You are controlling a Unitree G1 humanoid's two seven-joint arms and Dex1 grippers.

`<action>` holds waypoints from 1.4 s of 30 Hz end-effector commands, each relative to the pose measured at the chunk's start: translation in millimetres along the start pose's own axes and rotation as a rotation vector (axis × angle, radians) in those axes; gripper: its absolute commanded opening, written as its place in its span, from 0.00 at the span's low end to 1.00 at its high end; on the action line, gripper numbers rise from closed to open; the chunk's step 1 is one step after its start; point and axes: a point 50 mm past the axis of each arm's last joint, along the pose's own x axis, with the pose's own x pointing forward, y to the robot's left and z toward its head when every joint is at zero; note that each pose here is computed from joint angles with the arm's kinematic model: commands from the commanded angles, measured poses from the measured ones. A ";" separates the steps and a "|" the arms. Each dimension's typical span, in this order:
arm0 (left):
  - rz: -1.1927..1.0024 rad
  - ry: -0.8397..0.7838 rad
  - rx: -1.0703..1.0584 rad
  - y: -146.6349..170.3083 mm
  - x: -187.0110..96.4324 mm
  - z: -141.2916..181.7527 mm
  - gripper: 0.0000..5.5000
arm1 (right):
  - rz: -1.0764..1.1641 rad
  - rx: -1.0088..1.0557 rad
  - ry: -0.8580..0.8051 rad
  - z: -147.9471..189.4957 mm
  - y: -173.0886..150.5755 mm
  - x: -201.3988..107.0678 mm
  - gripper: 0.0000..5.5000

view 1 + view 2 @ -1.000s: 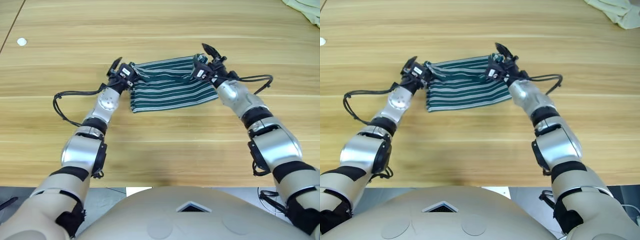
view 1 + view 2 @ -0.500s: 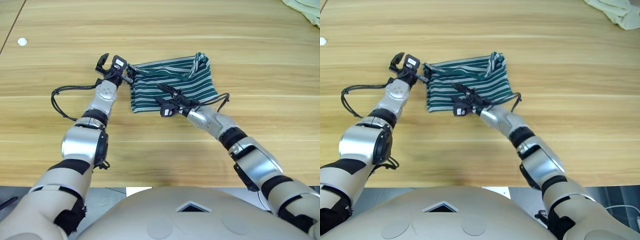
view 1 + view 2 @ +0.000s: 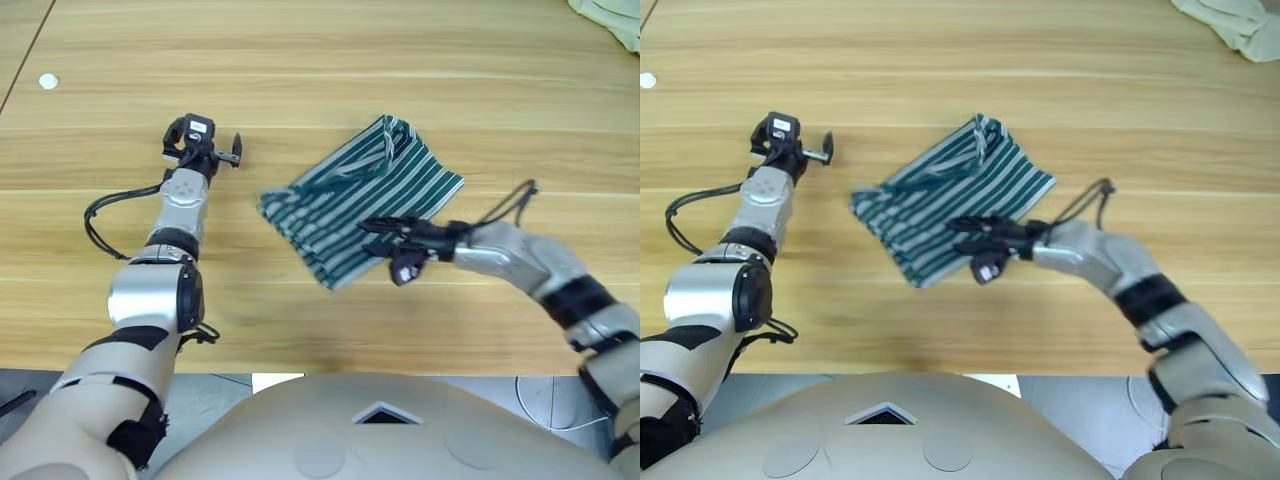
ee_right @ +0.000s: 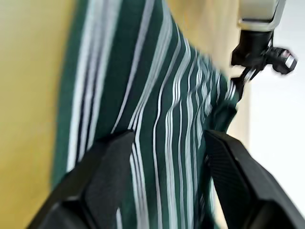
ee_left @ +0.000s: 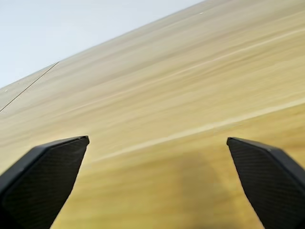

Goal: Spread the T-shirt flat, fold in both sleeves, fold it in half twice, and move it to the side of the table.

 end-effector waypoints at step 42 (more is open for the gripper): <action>-0.253 -0.425 0.062 -64.9 -16.2 33.3 0.98 | -0.862 0.321 0.200 -70.0 -101.7 32.6 0.50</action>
